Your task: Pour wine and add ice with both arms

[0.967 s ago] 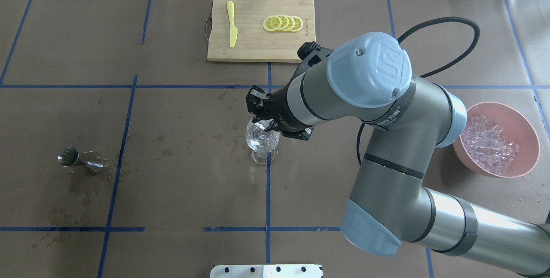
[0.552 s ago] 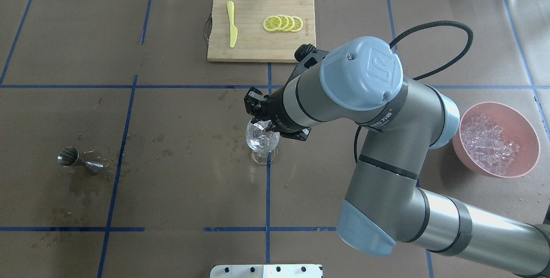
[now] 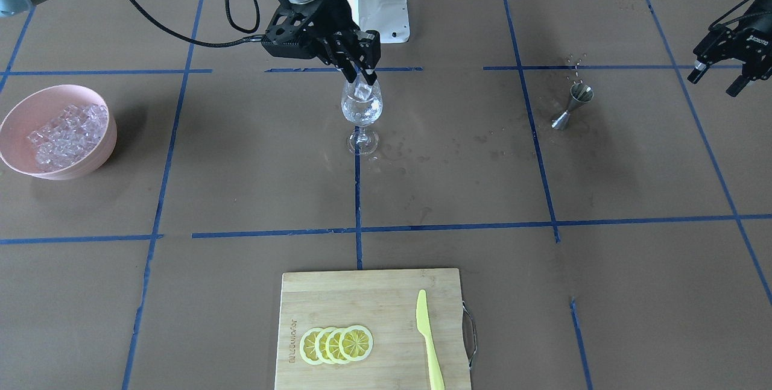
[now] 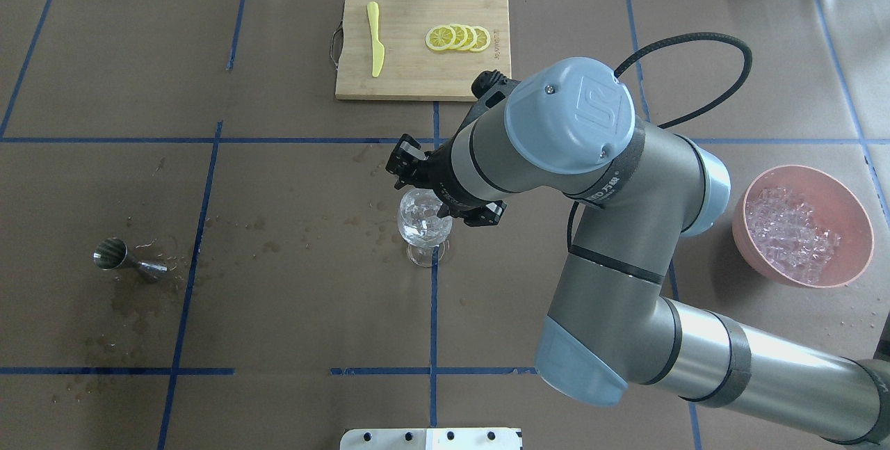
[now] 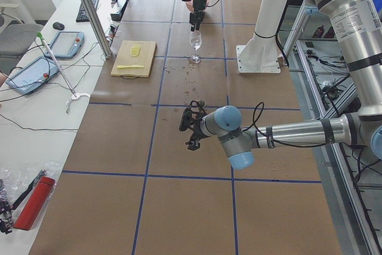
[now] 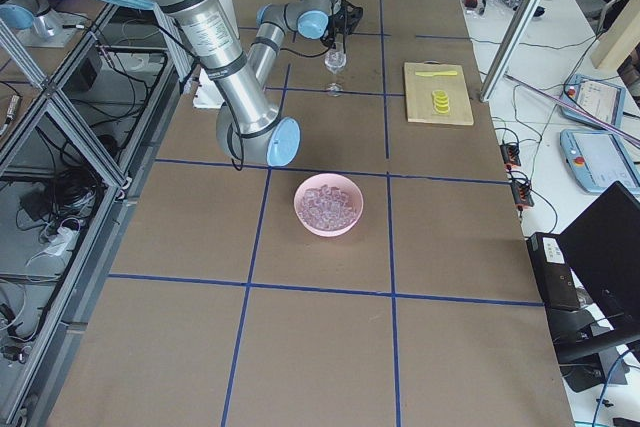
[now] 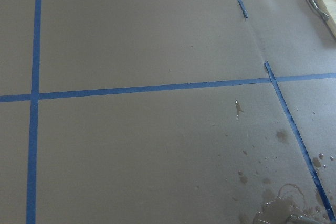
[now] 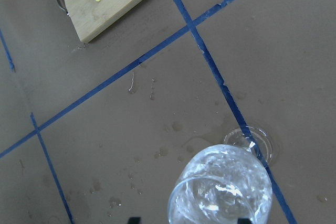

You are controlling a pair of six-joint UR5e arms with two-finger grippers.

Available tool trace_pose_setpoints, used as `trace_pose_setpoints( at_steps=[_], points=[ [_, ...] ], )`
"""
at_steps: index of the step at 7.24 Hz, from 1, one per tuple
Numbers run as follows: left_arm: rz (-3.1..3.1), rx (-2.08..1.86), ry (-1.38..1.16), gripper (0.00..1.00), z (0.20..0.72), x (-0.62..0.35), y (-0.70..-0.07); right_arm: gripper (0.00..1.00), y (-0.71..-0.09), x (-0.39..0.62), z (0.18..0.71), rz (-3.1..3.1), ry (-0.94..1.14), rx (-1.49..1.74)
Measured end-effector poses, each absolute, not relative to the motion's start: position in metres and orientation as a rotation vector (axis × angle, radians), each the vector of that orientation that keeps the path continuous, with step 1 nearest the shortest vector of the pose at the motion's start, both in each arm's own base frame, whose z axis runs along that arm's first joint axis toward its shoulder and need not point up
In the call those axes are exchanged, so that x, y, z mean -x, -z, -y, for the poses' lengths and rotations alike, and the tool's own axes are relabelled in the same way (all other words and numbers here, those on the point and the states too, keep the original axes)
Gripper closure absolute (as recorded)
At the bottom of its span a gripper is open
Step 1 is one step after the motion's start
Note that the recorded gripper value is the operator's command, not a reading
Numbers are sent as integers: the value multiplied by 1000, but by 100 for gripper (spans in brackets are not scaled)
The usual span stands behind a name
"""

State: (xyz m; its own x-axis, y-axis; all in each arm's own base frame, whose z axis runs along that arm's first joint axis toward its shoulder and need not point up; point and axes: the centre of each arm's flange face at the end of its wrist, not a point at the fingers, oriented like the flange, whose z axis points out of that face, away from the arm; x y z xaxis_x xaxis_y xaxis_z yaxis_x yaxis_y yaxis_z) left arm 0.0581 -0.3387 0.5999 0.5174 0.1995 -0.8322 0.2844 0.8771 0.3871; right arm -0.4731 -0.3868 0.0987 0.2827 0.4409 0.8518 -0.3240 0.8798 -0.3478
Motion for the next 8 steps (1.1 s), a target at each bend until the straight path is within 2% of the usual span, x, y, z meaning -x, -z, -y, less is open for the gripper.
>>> trace_pose_setpoints(
  at_steps=[2,4,6,8],
  points=[
    [-1022,-534,15,0,339,-59,-605,0,-115,426,407,1184,-536,120],
    [-949,-562,-86,0,341,-53,-622,0,-166,323,453,1165,-517,136],
    [-826,-558,-137,0,360,-25,-634,0,-243,228,488,1103,-468,71],
    [-699,-530,-169,0,415,16,-626,0,-343,142,494,987,-358,-30]
  ],
)
